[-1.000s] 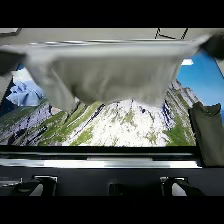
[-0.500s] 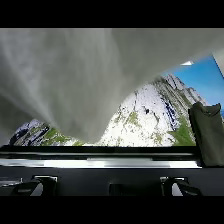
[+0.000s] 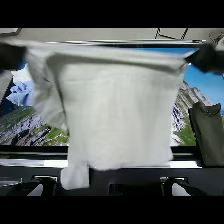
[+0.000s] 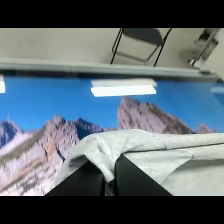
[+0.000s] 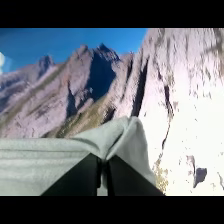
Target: Fold the clothes and pants, and hang the long-sleeved shirts on hangers.
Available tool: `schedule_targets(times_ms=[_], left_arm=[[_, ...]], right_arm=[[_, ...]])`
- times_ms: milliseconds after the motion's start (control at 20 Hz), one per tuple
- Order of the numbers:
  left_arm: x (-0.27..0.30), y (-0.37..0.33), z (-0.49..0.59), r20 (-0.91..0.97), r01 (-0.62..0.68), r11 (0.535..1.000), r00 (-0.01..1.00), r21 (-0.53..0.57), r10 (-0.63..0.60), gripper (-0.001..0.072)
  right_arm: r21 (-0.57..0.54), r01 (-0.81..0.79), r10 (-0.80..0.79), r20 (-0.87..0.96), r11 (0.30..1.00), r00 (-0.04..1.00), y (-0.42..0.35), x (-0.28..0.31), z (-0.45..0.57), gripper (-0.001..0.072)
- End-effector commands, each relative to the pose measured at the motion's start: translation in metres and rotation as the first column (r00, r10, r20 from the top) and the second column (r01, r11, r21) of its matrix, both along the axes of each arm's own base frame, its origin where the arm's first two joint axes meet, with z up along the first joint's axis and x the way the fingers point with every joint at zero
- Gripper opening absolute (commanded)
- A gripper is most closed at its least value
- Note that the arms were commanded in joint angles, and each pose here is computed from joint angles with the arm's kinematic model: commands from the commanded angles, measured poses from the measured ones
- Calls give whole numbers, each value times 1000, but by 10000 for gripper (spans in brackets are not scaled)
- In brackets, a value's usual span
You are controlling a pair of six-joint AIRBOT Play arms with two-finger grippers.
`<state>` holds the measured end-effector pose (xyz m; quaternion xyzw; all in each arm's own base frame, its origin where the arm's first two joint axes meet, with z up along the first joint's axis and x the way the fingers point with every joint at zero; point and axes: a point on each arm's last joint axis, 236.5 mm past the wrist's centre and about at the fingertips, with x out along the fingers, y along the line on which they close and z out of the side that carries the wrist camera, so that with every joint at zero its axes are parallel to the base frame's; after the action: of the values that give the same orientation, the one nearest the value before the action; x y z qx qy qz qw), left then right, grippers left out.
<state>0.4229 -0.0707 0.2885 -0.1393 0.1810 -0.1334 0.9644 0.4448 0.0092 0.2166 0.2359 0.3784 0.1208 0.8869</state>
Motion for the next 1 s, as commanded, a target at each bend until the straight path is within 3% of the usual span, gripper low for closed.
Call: schedule_targets(times_ms=[0,150,450,500,550,600,650,700,800,950], left_arm=[[49,-14,-146,-149,-76,994,987,-76,64,28],[62,-40,-222,-299,-63,993,954,-98,31,28],[24,-77,-307,-567,44,992,818,-115,-102,33],[19,-76,-308,-590,49,991,800,-123,-112,92],[13,-69,-306,-620,50,989,775,-136,-124,303],[5,-55,-307,-660,58,990,739,-131,-131,499],[-8,-33,-309,-715,56,991,687,-124,-128,548],[-21,-11,-312,-763,33,990,634,-136,-126,549],[-47,30,-322,-834,-57,983,539,-177,-119,547],[-70,39,-351,-865,-127,967,483,-221,-134,540]], right_arm=[[-80,120,-138,-293,990,946,-49,25,-156,38],[27,156,-134,-375,987,917,-37,35,-191,39],[57,130,-84,-500,990,862,-28,22,-231,40],[60,143,-94,-503,988,859,-30,22,-231,51],[59,167,-115,-505,984,855,-35,23,-228,151],[57,168,-117,-504,984,856,-43,21,-221,375],[39,156,-113,-521,987,846,-55,13,-217,562],[12,163,-128,-562,986,817,-74,-3,-219,598],[-3,191,-145,-664,981,733,-104,-42,-231,594],[51,188,-79,-777,981,625,-101,-90,-257,610]])
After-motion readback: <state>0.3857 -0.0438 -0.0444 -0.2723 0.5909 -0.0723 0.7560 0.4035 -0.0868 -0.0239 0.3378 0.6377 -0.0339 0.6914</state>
